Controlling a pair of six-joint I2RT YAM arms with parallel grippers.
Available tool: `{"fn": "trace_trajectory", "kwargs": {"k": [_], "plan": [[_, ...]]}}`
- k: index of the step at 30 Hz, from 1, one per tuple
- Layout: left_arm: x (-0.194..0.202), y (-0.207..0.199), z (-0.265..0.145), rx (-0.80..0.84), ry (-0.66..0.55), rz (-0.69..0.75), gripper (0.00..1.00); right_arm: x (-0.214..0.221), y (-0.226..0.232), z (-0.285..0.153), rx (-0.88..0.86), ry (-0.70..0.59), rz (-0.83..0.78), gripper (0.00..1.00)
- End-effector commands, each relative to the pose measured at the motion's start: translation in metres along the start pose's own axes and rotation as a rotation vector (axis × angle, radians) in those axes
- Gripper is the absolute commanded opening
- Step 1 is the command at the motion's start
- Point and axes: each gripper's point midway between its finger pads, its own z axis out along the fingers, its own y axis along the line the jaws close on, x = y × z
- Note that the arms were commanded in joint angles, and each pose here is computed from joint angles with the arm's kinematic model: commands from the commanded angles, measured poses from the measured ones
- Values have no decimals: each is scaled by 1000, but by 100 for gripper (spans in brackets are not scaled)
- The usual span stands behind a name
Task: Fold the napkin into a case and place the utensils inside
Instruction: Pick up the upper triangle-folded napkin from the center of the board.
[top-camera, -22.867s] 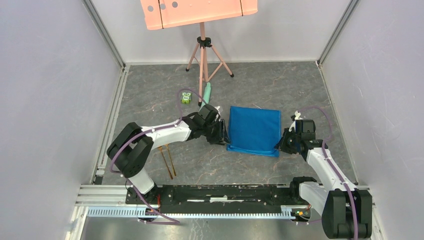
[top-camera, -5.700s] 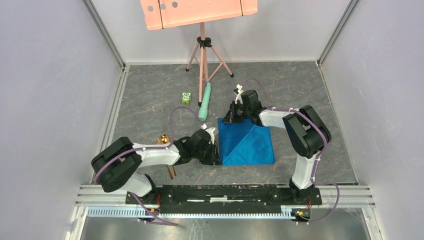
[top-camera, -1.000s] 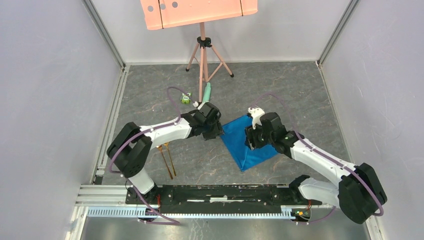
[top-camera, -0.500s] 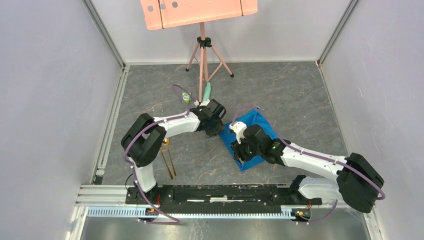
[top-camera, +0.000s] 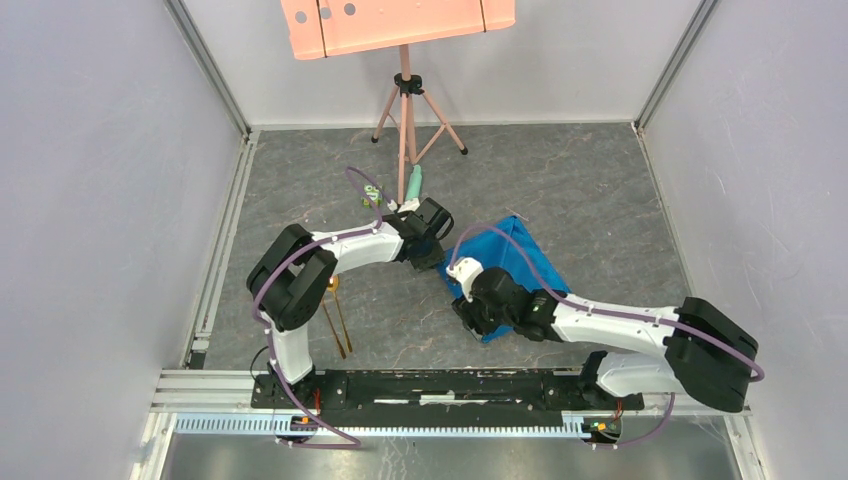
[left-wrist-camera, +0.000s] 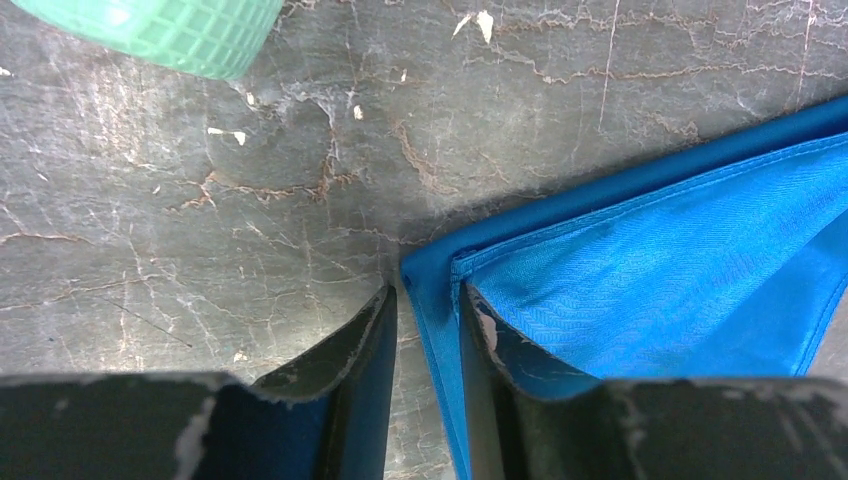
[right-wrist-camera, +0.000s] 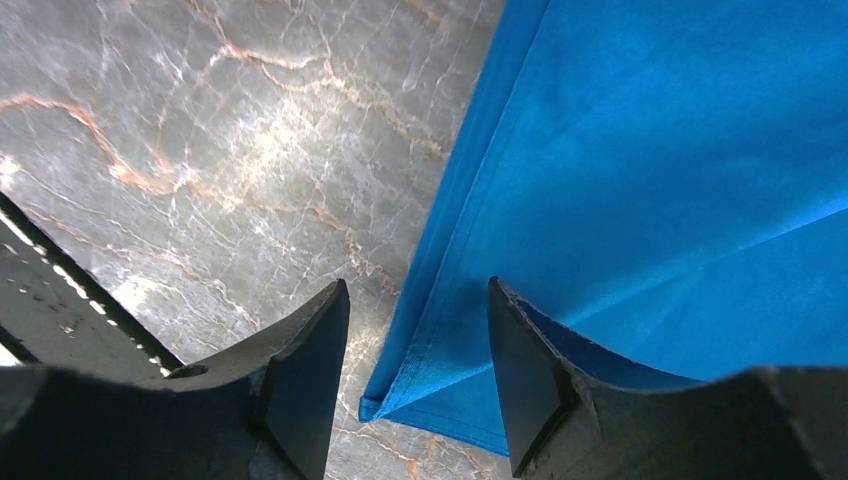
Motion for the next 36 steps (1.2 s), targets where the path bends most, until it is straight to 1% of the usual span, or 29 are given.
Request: {"fn": "trace_trajectory", "kwargs": {"k": [1, 10, 15, 17, 19, 21, 24, 28, 30, 32, 36], "plan": [[-3, 8, 11, -49, -18, -28, 35, -4, -4, 1, 111, 3, -60, 59], [-1, 8, 14, -45, -10, -21, 32, 8, 3, -5, 185, 49, -125, 56], [-2, 9, 13, -43, -11, -11, 31, 25, 0, 0, 197, 65, -101, 55], [-3, 8, 12, -38, -14, -3, 31, 31, -4, 2, 215, 60, -82, 53], [-3, 8, 12, -34, -16, 8, 31, 38, -10, 3, 249, 70, -69, 48], [-4, 7, 11, -29, -17, 21, 34, 44, -12, 5, 257, 82, -69, 44], [-6, 4, 5, -1, -23, 45, 44, 57, -21, 6, 298, 103, -63, 36], [-10, -5, -14, 86, -40, 69, 61, 65, -31, 6, 357, 126, -78, 13], [-9, -10, -27, 168, -34, 51, 68, 60, -29, 5, 351, 108, -82, 2], [-6, -14, -37, 256, -11, 1, 74, 50, -21, 5, 312, 64, -67, 1], [10, -11, -44, 374, 72, -117, 76, 27, -7, 1, 238, -30, -23, 1]]}}
